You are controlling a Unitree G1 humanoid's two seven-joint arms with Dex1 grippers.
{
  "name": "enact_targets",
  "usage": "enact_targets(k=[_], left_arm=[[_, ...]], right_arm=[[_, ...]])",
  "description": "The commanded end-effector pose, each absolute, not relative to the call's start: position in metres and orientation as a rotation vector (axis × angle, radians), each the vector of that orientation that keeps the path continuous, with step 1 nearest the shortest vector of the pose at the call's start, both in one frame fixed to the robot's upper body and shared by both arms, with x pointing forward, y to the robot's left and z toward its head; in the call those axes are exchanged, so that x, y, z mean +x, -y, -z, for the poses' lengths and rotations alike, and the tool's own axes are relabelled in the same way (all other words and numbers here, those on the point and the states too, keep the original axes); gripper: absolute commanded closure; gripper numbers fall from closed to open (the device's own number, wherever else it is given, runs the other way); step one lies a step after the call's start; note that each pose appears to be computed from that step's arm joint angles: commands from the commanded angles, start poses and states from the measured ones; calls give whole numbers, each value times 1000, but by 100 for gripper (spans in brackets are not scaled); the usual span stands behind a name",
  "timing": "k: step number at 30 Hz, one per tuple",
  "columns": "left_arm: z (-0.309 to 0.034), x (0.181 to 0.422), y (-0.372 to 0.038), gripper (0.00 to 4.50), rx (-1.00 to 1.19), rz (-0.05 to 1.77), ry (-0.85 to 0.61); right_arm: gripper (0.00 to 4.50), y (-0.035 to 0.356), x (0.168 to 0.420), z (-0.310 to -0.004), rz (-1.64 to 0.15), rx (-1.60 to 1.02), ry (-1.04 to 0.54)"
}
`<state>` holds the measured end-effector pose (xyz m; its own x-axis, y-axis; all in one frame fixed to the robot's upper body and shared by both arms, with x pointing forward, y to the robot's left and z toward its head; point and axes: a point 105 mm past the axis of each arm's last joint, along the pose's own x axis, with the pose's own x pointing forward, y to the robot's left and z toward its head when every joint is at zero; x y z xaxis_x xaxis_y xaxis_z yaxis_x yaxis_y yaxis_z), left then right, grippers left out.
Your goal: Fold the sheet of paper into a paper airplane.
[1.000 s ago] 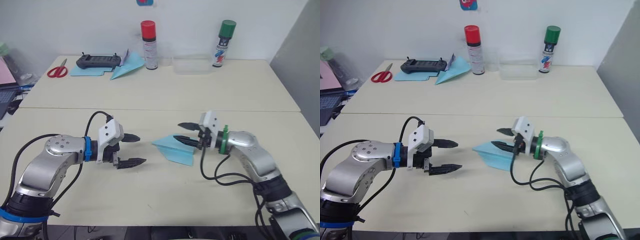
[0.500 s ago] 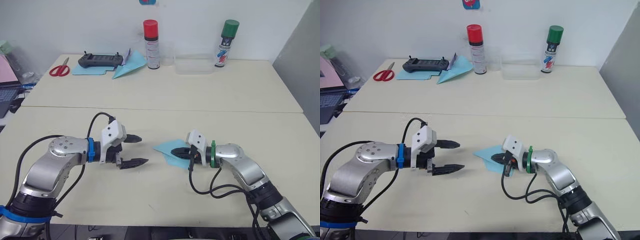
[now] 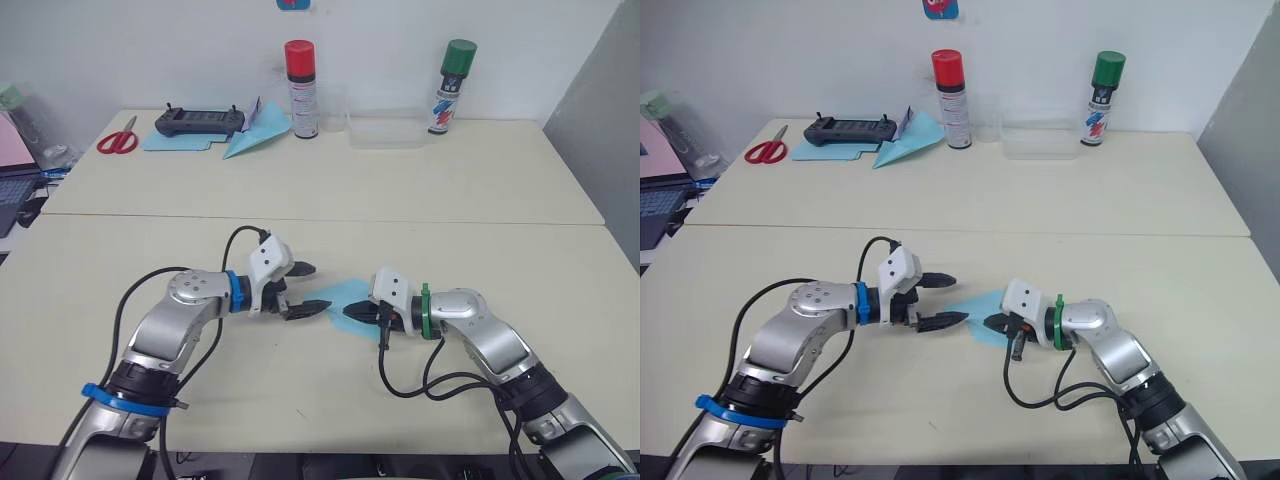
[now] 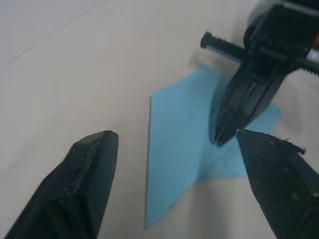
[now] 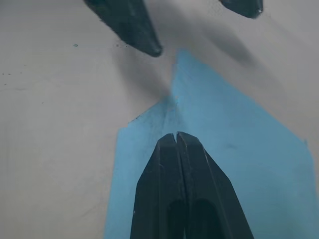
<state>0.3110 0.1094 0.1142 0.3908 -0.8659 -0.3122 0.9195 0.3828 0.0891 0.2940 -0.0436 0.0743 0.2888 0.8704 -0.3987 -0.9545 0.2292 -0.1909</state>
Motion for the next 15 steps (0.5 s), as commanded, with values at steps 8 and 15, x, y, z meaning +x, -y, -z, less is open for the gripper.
enact_targets(k=[8, 15], left_arm=[[-117, 302, -100, 385, 190, 1192, -216], [-68, 303, -107, 446, 256, 1159, -385]], right_arm=[[450, 48, 291, -74, -1217, -419, -226], [450, 49, 292, -76, -1213, -425, -219]])
